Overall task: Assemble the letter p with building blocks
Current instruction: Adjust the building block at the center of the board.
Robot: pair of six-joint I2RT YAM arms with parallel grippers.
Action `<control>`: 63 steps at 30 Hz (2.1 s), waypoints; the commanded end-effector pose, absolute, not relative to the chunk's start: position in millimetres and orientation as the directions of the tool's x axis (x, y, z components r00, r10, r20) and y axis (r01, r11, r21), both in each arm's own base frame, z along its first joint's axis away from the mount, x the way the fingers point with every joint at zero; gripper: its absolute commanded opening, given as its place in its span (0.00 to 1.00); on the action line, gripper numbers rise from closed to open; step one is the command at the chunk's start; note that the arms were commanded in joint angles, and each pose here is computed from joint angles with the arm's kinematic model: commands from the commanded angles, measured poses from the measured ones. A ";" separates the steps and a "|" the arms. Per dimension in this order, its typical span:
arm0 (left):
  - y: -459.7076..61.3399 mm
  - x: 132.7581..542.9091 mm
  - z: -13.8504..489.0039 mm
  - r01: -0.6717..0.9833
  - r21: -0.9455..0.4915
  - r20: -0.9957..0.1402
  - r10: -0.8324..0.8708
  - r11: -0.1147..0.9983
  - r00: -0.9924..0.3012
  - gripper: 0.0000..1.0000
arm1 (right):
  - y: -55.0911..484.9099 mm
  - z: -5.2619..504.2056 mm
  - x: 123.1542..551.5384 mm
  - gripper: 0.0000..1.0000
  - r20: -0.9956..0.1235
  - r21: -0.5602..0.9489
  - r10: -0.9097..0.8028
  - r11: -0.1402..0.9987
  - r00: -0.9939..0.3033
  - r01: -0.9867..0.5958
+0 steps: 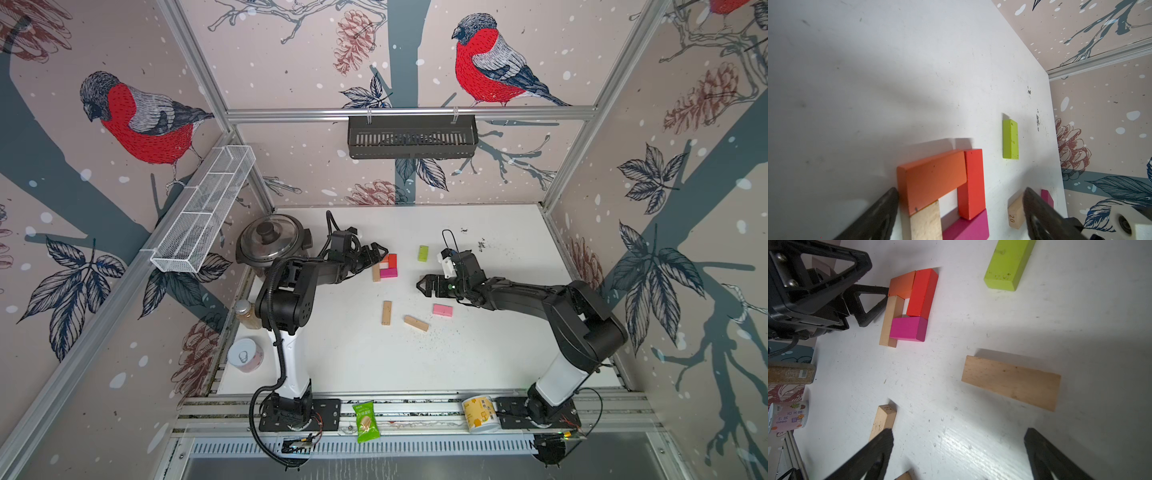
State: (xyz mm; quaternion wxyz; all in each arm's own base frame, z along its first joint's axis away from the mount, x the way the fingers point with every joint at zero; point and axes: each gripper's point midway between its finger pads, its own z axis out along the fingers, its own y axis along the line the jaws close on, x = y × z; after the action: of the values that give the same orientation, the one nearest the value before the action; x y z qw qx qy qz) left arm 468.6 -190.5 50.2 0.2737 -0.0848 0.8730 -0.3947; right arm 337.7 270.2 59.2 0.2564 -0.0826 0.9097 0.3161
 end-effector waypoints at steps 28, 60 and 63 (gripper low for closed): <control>-167.6 446.7 19.8 -0.146 -0.799 -0.184 -0.468 0.583 -0.864 0.93 | 355.8 60.6 440.9 1.00 -0.480 0.658 -0.038 0.646 -0.877 -0.387; -169.4 447.3 9.9 -0.152 -0.803 -0.165 -0.461 0.576 -0.872 0.93 | 389.0 18.3 442.7 1.00 -0.413 0.678 -0.120 0.621 -0.903 -0.393; -169.5 447.1 9.1 -0.153 -0.803 -0.163 -0.460 0.575 -0.873 0.93 | 388.6 15.2 442.4 1.00 -0.408 0.677 -0.121 0.625 -0.905 -0.389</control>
State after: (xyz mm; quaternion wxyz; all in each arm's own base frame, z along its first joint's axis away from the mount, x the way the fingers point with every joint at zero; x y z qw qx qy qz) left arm 470.6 -179.2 52.4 0.2532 -0.1229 0.8376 -0.4682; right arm 458.2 401.8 52.2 0.2240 -0.1746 0.8497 0.4442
